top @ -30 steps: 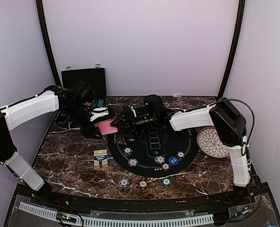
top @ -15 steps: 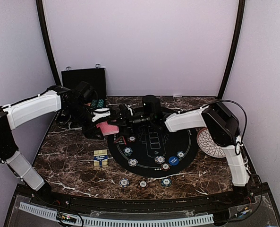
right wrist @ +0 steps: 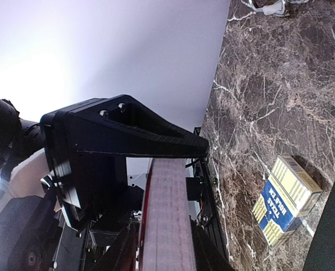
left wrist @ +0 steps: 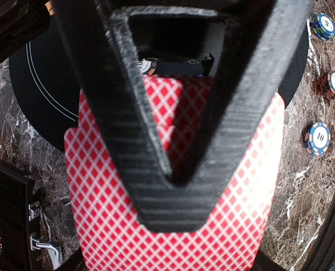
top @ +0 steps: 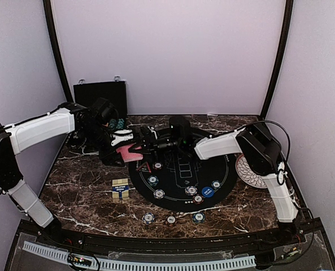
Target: Distribute texas hold em gaming equipment
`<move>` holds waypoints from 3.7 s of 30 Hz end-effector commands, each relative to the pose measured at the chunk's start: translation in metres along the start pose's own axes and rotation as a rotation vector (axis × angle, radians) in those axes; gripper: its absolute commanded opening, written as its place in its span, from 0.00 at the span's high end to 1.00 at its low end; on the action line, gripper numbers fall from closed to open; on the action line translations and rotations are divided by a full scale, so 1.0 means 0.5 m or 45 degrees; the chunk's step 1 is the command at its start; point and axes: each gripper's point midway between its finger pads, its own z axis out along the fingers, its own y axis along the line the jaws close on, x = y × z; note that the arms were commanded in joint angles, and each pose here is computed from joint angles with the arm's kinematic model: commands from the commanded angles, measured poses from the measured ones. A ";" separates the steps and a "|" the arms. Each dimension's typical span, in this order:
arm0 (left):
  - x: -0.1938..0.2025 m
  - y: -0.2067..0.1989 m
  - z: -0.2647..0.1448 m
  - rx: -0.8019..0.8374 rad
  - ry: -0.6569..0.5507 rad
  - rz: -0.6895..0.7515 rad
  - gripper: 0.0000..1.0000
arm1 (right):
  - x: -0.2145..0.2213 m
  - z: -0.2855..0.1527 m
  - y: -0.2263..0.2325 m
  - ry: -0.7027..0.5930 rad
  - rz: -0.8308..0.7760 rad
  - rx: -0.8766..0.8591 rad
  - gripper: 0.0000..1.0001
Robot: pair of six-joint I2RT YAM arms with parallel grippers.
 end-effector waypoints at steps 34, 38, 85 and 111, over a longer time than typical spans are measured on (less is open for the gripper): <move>-0.092 0.003 -0.158 -0.181 -0.292 0.114 0.01 | -0.001 -0.022 0.043 -0.028 -0.038 -0.043 0.92; -0.074 -0.045 -0.146 -0.053 -0.286 0.181 0.01 | -0.004 -0.021 0.047 -0.035 -0.044 -0.040 0.92; -0.071 -0.005 0.010 -0.029 -0.149 0.226 0.23 | 0.023 -0.008 0.061 0.031 -0.055 -0.085 0.96; -0.061 -0.011 0.035 -0.005 -0.070 0.218 0.62 | 0.026 -0.002 0.057 0.048 -0.022 -0.127 0.64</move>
